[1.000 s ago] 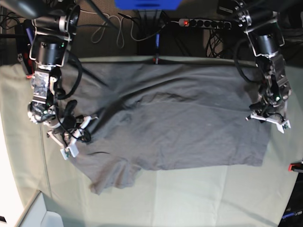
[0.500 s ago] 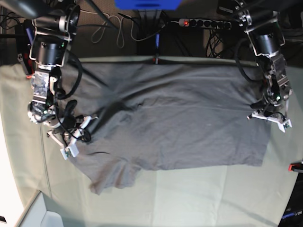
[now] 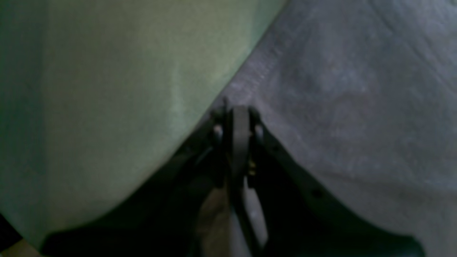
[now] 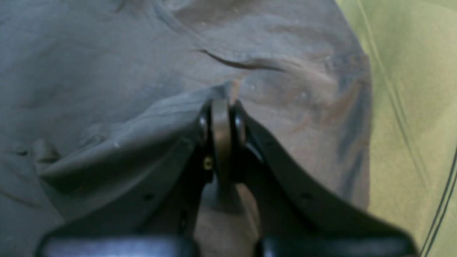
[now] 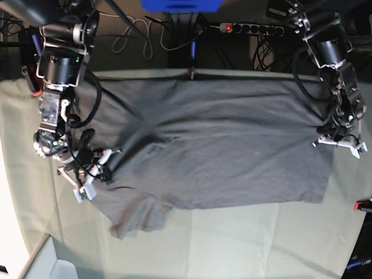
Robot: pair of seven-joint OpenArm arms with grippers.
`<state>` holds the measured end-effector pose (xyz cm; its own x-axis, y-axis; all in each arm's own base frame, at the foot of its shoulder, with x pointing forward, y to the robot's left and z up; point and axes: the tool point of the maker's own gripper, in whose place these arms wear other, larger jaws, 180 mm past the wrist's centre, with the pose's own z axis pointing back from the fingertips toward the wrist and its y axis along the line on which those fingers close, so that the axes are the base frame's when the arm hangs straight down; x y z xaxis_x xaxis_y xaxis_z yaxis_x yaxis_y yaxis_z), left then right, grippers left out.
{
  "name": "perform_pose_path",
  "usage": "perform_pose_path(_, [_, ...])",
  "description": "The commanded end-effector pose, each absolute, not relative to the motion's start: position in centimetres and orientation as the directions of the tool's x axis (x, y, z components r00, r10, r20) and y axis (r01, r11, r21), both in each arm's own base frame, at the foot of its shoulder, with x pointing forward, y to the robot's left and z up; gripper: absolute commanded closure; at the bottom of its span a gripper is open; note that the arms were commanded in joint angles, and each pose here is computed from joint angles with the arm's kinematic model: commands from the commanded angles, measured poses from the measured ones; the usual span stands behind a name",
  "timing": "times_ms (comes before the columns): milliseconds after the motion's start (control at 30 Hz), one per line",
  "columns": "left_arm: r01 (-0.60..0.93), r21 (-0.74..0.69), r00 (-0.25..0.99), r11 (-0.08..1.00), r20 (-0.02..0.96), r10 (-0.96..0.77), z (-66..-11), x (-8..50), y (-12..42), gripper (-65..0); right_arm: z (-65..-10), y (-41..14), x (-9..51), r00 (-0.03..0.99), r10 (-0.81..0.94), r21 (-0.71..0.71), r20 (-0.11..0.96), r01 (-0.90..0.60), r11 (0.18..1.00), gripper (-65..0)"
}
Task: Layout the t-shirt on the table in an organized manner, then fold the t-shirt properly
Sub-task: 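Move the left gripper to the opposite side edge and grasp it, then pull both held side edges toward the collar edge with both grippers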
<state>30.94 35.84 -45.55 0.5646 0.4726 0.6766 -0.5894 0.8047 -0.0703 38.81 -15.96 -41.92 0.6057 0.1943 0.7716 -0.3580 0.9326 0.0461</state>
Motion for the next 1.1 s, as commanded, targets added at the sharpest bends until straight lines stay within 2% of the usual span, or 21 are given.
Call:
perform_pose_path(0, [-0.594,-0.062,0.523,0.802,0.728,0.444,-43.5,32.2,37.3,0.0,-39.6,-16.2,40.6,0.547,0.177,0.033,0.818,-0.353,0.935,0.0])
perform_pose_path(967, [-0.591,-0.067,0.518,0.804,0.733,0.442,-43.3,32.4,37.3,0.0,-38.4,-15.0,42.0,0.519,0.168,0.039,0.838,-0.365,0.93,0.0])
perform_pose_path(1067, [-0.591,-0.068,0.522,0.804,0.727,0.446,-43.5,32.3,37.1,-2.6,-38.4,-15.1,42.0,0.521,0.172,0.036,0.836,-0.365,0.93,-0.8])
